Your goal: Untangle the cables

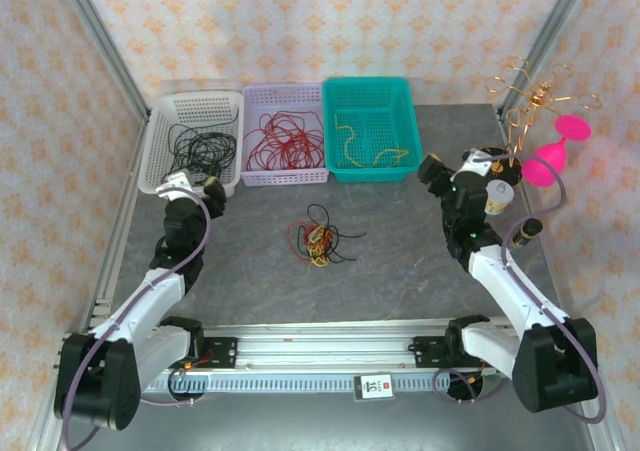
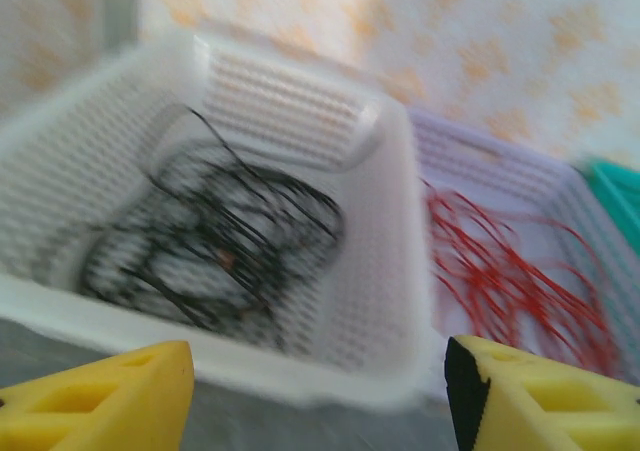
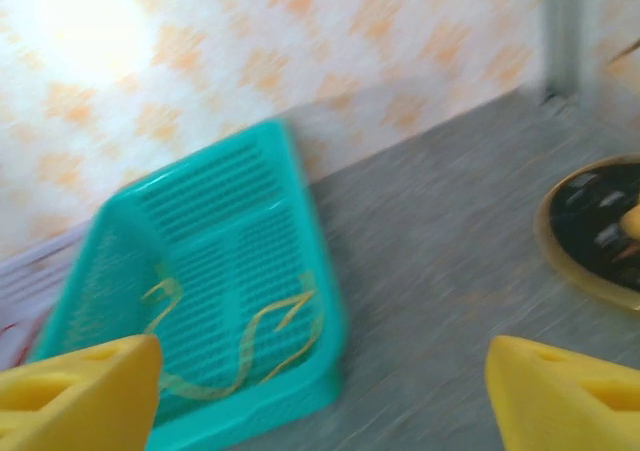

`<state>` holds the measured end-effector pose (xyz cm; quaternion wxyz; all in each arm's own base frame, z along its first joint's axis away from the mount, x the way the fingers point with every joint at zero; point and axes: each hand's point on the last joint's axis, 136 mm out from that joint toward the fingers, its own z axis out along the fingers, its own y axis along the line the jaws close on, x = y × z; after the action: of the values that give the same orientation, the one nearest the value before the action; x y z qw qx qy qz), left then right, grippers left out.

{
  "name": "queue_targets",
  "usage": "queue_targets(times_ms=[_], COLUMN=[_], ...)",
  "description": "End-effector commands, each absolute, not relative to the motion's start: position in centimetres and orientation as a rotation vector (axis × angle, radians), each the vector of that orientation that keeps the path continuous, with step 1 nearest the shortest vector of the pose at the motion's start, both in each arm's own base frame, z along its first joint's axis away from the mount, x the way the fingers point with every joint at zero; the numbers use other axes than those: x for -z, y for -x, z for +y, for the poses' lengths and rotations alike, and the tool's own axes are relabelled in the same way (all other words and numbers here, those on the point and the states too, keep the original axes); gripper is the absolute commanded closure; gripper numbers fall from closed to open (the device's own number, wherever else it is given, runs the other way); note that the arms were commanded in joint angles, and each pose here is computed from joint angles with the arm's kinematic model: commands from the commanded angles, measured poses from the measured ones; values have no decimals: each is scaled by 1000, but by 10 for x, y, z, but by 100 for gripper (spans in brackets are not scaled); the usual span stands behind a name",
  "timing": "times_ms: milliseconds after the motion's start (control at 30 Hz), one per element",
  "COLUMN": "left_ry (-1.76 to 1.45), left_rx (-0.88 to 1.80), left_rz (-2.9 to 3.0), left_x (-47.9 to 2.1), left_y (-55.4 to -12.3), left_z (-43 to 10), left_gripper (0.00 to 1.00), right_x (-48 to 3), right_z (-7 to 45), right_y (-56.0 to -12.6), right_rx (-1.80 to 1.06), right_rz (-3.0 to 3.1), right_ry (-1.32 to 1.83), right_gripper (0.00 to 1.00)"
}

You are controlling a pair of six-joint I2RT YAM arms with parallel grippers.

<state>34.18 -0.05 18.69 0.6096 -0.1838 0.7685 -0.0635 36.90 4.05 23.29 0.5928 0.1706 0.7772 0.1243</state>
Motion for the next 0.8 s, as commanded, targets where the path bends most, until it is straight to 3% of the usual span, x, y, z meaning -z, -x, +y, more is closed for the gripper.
queue_targets(times_ms=[0,233,567,767], left_ry=[374,190,61,36], left_rx=[393,655,731,733], left_rz=[1993,2105,2153,2162], left_x=[-151,-131,-123,-120], left_y=[-317,-283,-276,-275], left_z=[-60,-127,-146,-148], left_gripper=[33,36,37,37], right_x=[-168,-109,-71,-59], right_z=[94,165,200,207], right_y=[-325,-278,-296,-301], right_rx=[-488,-644,-739,-766], right_rz=[2189,2427,2460,2455], right_ry=[-405,-414,-443,-455], right_gripper=[21,28,38,52])
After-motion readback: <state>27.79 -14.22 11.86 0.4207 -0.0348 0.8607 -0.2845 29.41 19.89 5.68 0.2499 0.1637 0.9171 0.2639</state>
